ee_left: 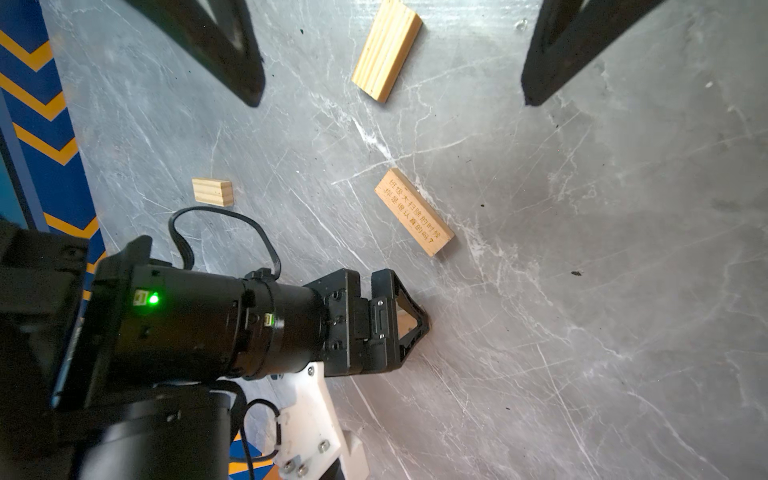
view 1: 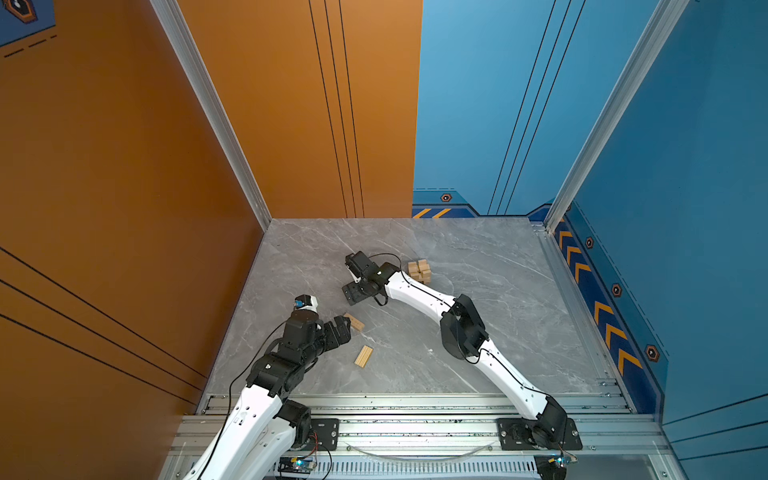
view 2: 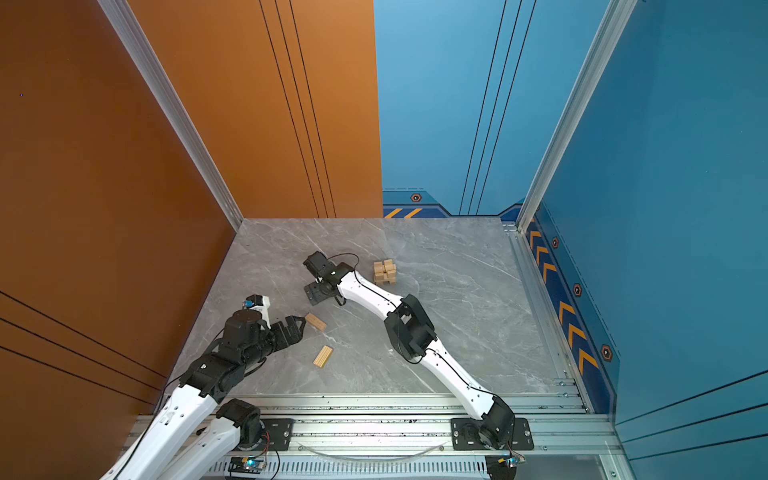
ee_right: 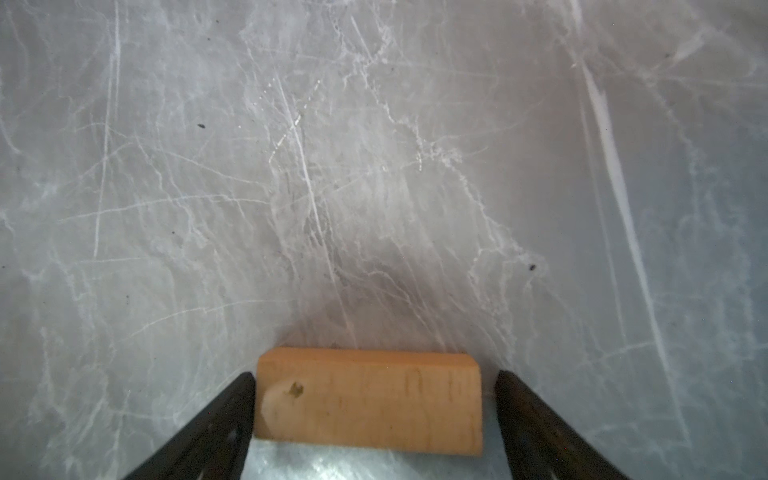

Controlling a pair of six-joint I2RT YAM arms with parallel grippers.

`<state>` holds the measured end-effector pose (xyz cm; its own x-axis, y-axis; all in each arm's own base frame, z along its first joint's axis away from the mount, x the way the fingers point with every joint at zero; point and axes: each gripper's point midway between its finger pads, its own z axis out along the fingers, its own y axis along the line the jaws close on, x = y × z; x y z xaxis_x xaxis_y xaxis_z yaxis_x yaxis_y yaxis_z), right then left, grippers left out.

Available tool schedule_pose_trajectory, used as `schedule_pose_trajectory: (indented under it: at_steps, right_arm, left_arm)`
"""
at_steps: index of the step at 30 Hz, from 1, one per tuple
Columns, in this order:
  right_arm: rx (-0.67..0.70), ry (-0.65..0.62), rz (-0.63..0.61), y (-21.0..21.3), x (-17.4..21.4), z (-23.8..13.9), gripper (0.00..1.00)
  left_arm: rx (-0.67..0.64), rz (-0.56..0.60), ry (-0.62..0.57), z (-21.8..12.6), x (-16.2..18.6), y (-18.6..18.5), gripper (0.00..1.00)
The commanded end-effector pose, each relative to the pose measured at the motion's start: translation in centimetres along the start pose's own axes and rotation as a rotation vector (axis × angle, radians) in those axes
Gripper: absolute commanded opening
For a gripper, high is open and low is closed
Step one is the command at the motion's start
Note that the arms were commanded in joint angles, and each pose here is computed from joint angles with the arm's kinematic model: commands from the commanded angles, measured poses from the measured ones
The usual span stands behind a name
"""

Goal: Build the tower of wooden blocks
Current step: 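Move the right gripper over the long plain block with a dark dot, then lower the right gripper and close on the long dotted block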

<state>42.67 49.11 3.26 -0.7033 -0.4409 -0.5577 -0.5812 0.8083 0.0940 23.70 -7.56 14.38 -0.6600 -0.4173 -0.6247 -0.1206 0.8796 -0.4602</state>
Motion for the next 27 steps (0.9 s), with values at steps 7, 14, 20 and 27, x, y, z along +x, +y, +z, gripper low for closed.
schedule_pose_trajectory:
  at_steps: [7,14,20,27]
  right_arm:
    - [0.040,0.107,-0.033,-0.3,4.0,2.7,0.93]
    - [0.076,0.126,-0.042,-1.0,4.7,2.9,0.92]
    - [0.094,0.131,-0.044,-1.3,4.8,2.7,0.85]
    - [0.119,0.137,-0.022,-2.0,4.9,2.1,0.74]
  left_arm:
    - [-0.019,-0.010,0.018,0.1,0.7,0.8,0.98]
    - [-0.020,-0.012,0.014,-0.1,0.7,0.9,0.98]
    - [-0.016,-0.019,0.012,-0.1,0.9,1.0,0.98]
    - [-0.010,-0.023,0.010,-0.2,1.1,1.1,0.98]
